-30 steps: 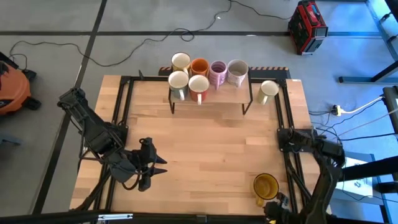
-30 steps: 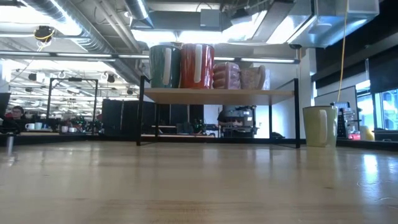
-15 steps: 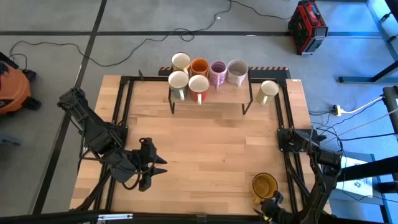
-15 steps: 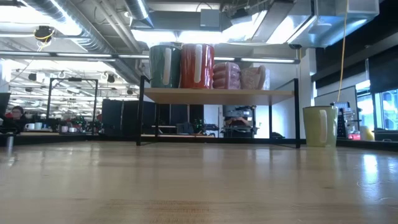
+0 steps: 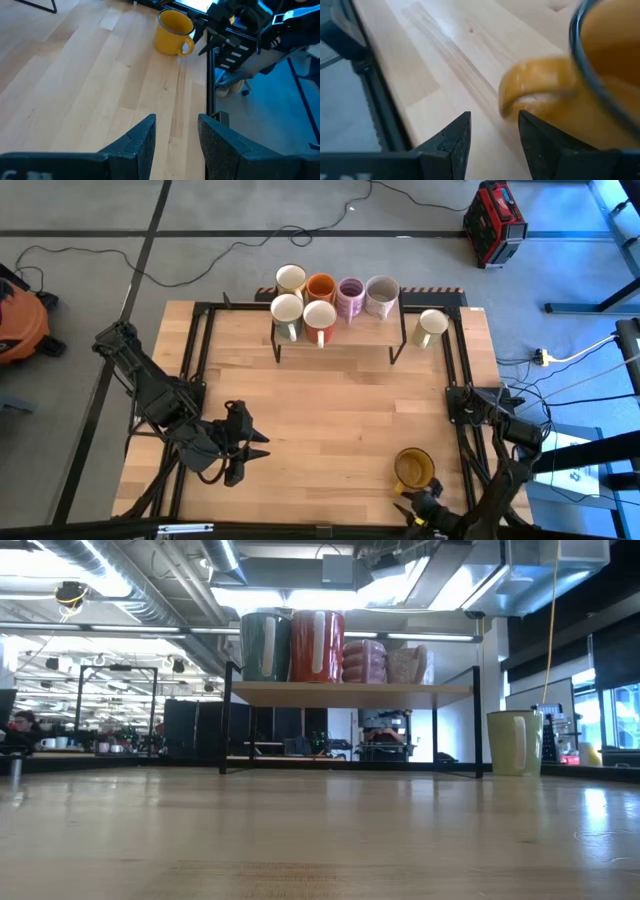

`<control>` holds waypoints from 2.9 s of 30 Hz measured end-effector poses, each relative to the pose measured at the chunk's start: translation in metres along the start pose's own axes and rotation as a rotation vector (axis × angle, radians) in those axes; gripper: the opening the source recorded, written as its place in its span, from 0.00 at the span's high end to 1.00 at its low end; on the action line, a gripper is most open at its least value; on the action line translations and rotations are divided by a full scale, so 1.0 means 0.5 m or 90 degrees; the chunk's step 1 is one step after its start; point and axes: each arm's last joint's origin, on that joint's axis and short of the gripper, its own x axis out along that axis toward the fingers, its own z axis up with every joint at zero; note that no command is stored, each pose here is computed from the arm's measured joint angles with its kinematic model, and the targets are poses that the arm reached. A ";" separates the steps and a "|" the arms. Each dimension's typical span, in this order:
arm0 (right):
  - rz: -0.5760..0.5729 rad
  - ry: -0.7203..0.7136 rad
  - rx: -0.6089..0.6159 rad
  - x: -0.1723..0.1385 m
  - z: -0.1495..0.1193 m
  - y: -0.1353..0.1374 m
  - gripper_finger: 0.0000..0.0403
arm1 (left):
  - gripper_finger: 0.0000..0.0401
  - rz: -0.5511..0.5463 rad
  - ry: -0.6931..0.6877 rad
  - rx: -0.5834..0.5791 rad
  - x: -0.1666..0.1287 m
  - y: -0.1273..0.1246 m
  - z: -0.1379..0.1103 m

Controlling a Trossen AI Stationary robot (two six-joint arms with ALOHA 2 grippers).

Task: Place coffee mugs
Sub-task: Put the yellow mug on the shelf

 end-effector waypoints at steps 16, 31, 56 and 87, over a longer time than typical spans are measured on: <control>-0.007 -0.039 -0.009 0.067 0.023 -0.002 0.62 | 0.65 -0.002 -0.004 -0.007 0.000 -0.001 0.001; -0.038 -0.038 -0.032 0.058 0.044 -0.014 0.62 | 0.65 -0.002 -0.003 -0.001 0.000 -0.001 0.001; 0.022 0.101 0.003 -0.036 0.044 -0.017 0.62 | 0.65 -0.017 0.011 -0.004 -0.003 0.000 0.002; -0.026 -0.223 0.015 0.152 0.008 -0.011 0.62 | 0.65 0.026 -0.007 -0.037 0.020 0.031 0.031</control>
